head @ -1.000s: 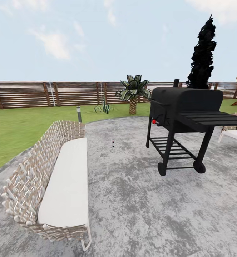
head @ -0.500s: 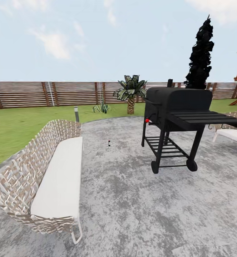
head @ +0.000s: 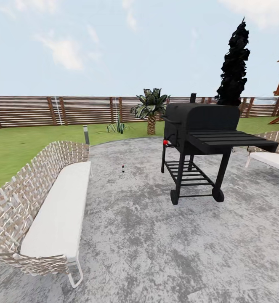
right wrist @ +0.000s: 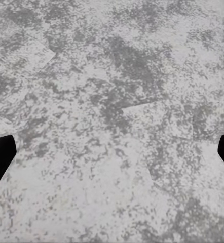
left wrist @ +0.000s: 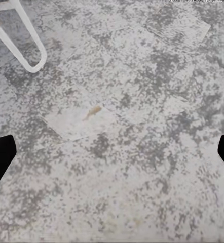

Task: Pick up the pesticide atomizer in the garden and spray insectifuge to fully cover both potted plants in the garden.

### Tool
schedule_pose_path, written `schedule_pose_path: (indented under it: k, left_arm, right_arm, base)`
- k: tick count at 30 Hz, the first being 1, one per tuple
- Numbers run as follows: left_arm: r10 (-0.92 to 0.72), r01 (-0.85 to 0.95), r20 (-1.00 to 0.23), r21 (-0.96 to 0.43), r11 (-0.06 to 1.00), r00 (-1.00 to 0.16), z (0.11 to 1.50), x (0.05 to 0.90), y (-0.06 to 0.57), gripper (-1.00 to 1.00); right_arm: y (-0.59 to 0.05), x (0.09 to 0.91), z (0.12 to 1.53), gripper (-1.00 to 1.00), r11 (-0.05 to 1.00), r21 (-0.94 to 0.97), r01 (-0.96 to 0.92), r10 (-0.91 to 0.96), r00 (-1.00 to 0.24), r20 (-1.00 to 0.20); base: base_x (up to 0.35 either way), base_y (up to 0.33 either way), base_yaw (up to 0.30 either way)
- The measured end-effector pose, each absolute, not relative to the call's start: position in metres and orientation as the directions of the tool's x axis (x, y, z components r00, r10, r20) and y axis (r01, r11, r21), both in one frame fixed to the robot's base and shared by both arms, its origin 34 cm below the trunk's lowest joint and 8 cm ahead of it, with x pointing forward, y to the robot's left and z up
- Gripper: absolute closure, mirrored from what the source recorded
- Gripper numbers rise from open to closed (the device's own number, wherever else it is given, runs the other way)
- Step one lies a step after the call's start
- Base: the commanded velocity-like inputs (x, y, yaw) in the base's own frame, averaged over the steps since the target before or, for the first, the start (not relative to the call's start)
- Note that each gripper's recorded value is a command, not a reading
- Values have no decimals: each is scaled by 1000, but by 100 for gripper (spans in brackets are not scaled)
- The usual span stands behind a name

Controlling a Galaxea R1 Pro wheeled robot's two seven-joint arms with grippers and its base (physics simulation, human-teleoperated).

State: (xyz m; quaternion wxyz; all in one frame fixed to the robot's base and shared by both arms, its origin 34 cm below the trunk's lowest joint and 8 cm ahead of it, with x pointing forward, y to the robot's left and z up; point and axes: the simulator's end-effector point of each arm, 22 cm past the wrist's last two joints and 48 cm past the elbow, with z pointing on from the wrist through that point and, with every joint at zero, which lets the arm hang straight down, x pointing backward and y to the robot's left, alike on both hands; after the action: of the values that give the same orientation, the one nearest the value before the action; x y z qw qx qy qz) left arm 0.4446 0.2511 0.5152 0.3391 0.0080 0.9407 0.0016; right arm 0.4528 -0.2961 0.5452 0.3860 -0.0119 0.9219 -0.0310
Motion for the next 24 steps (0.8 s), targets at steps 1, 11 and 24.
schedule_pose_path:
  k: [1, 11, 24]
  left_arm:
    - [16, 14, -639, 9, 1000, -769, 515, 445, 251, -100]
    - [12, 11, -646, 6, 1000, -764, 516, 445, 254, -100]
    - [-2, -4, -642, 1, 1000, -767, 505, 441, 257, -100]
  right_arm:
    - [-296, 453, 545, -100, 998, -66, 1, -46, -702, -711]
    - [-298, 442, 537, -100, 998, -66, 7, -41, -721, -692]
    - [-299, 440, 525, -100, 998, -67, 10, -39, -724, -689]
  base:
    - [90, -308, 0]
    - [46, -91, 0]
    - [0, 0, 0]
